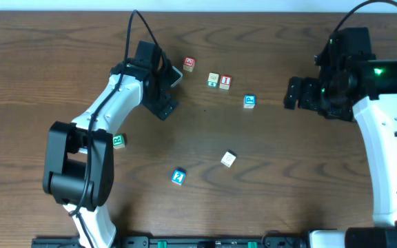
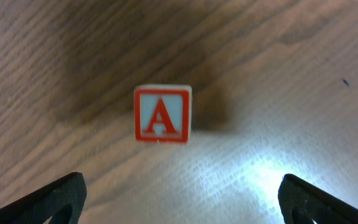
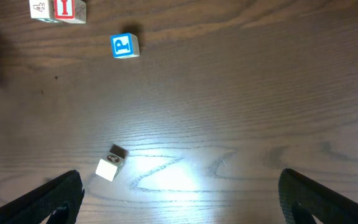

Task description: Spell out Ai2

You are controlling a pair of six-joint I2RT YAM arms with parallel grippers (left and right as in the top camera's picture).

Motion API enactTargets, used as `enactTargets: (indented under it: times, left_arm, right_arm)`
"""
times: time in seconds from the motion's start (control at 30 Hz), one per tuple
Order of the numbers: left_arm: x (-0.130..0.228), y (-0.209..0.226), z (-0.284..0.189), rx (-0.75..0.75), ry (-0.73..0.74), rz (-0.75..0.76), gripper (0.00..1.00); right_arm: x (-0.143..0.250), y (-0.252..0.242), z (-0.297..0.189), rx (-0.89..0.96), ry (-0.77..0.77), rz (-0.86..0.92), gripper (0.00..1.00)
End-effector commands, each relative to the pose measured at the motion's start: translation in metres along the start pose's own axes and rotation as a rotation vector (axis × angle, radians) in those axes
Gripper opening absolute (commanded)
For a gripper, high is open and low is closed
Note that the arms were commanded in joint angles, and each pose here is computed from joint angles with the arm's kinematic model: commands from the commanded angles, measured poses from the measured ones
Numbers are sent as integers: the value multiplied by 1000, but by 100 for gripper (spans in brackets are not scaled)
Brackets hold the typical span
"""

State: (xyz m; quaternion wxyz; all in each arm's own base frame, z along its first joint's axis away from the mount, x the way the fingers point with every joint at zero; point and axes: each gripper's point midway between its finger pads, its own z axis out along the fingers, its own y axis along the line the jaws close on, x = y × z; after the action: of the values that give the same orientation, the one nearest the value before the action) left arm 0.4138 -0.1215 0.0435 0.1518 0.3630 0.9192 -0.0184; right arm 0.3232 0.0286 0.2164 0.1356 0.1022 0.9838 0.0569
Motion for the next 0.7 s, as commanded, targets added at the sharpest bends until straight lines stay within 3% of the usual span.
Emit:
enactTargets:
  times: [0.0, 0.17, 0.67]
  left_arm:
    - [7, 0, 16, 11, 30, 5, 100]
    - [2, 3, 24, 1, 11, 6, 77]
    - [-9, 5, 25, 1, -40, -17, 61]
  right_arm:
    - [1, 0, -2, 10, -6, -24, 99]
    - [1, 0, -2, 10, -5, -23, 99]
    - [3, 0, -2, 12, 2, -23, 99]
